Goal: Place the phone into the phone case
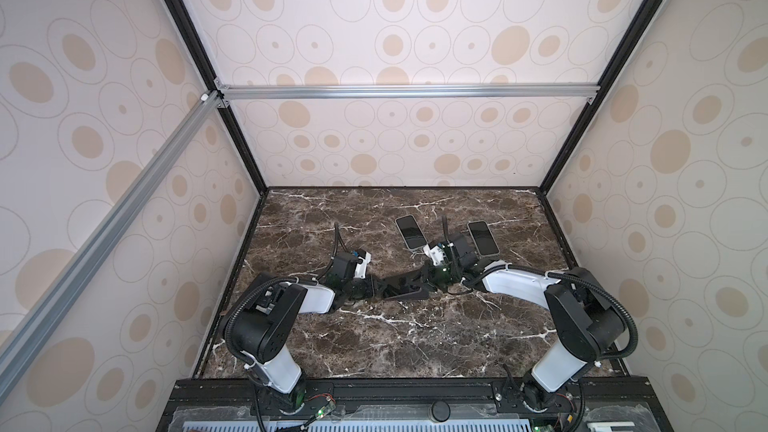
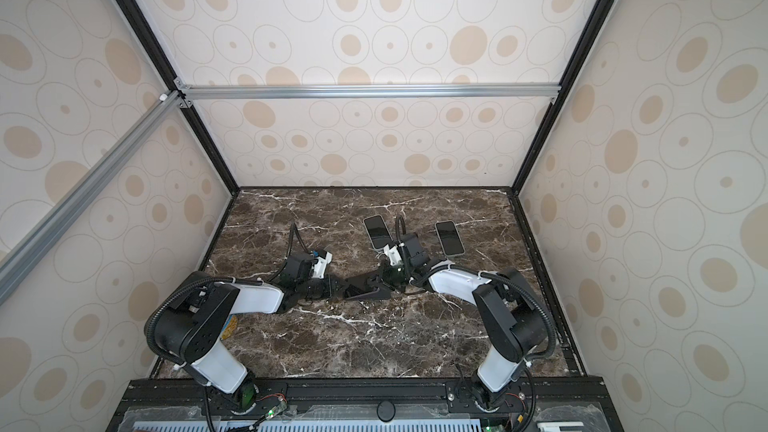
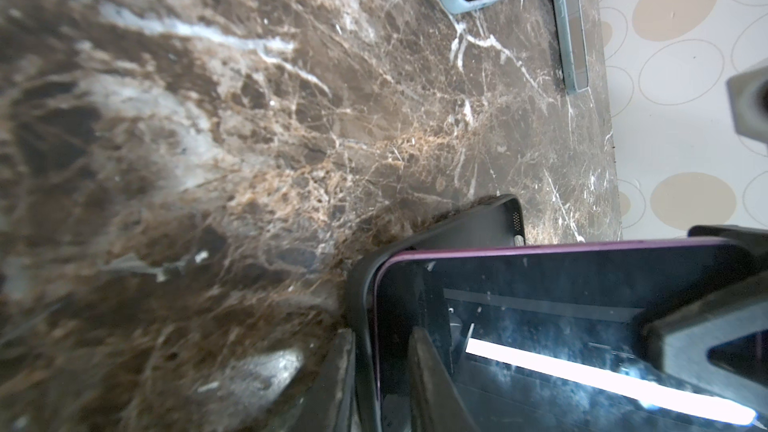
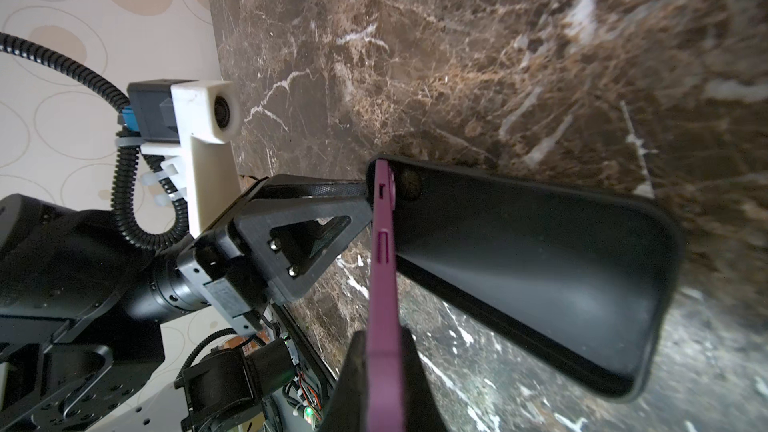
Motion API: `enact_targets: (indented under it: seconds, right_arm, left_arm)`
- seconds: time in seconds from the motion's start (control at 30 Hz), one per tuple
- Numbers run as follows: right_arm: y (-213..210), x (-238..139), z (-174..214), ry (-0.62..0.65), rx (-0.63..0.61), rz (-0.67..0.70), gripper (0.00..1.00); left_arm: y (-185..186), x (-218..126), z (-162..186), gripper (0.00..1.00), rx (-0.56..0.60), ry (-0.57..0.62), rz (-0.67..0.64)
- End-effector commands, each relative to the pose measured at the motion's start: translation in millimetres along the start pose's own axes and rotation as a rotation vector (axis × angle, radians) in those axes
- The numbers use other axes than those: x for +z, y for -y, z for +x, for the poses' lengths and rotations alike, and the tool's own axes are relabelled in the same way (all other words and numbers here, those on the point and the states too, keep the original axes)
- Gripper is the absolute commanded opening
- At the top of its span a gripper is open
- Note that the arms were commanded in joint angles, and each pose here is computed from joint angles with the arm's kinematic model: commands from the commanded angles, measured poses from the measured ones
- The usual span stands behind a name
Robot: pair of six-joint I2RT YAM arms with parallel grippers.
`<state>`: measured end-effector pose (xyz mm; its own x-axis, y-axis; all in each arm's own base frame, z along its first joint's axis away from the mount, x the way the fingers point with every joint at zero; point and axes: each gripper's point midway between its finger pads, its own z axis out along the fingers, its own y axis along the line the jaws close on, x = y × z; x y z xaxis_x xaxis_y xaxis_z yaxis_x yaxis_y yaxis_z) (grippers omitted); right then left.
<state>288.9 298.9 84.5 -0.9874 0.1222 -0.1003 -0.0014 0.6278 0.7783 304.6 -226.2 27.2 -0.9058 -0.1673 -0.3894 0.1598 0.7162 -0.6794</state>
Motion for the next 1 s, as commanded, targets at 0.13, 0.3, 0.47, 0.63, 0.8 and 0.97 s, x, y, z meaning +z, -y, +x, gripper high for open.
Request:
enact_targets:
  seconds: [0.13, 0.3, 0.47, 0.63, 0.8, 0.97]
  right_arm:
    - [35.9, 8.0, 7.7, -0.022, 0.065, 0.038, 0.0]
    - [50.6, 11.3, 12.5, -0.046, 0.082, 0.041, 0.0]
    - [62.1, 16.0, 16.9, -0.072, 0.103, 0.045, 0.0]
    - [70.5, 19.8, 17.8, -0.073, 0.119, 0.047, 0.0]
    - [80.7, 22.5, 17.7, -0.069, 0.133, 0.063, 0.01]
    - [88.2, 23.4, 17.1, -0.066, 0.137, 0.081, 0.03]
  left_arm:
    - [12.7, 5.6, 9.1, 0.24, -0.014, -0.034, 0.07]
    - [13.3, 7.5, 12.4, 0.24, -0.018, -0.045, 0.081]
    - [14.9, 10.0, 15.2, 0.26, -0.019, -0.063, 0.097]
    - [18.3, 10.1, 15.0, 0.27, -0.011, -0.063, 0.103]
    - [19.3, 10.1, 14.9, 0.28, -0.009, -0.066, 0.102]
    - [22.6, 8.7, 13.1, 0.29, -0.003, -0.062, 0.109]
